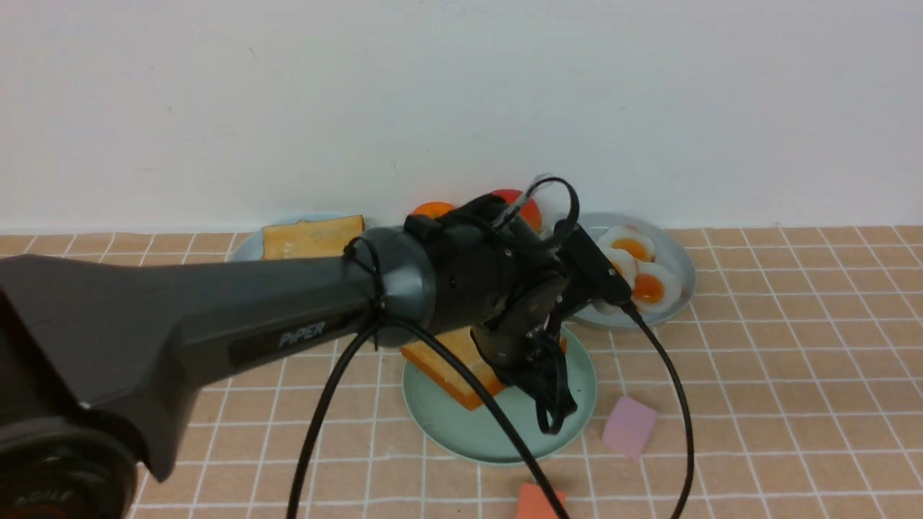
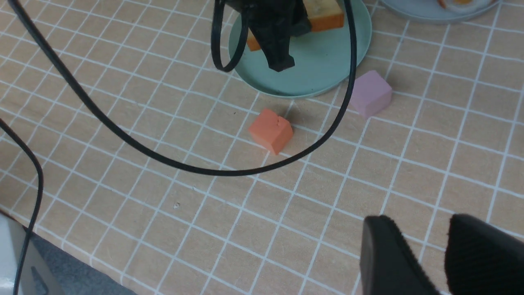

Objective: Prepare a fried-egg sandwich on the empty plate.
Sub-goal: Use the left arm to put a slice of bread into the empty plate in the middle

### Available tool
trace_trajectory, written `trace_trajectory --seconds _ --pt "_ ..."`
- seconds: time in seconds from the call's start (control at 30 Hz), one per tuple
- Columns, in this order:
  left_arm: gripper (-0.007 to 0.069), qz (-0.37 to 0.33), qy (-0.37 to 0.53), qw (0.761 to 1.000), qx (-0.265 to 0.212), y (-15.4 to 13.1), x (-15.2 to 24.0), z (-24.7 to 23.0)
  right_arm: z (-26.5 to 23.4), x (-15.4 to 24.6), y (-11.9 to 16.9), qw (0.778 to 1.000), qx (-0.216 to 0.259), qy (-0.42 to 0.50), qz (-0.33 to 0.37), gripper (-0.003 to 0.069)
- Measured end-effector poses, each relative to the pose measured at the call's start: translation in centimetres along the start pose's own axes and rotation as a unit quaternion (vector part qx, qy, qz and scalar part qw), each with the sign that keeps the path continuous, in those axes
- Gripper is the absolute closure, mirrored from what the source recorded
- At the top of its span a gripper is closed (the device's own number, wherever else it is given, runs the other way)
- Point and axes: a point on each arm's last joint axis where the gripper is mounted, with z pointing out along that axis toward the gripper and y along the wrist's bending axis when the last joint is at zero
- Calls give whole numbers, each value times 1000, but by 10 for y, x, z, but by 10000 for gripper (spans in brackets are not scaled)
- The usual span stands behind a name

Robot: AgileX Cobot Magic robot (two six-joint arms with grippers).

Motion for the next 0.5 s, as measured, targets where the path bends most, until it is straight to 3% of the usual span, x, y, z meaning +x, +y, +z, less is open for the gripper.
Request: trace_trajectory --seconds 0.4,0.5 --pt "534 -8 -21 999 23 -6 -3 8 0 0 0 1000 3 0 -1 419" --pt "493 -5 -17 1000 25 -8 -1 12 0 0 -1 1000 4 1 1 419"
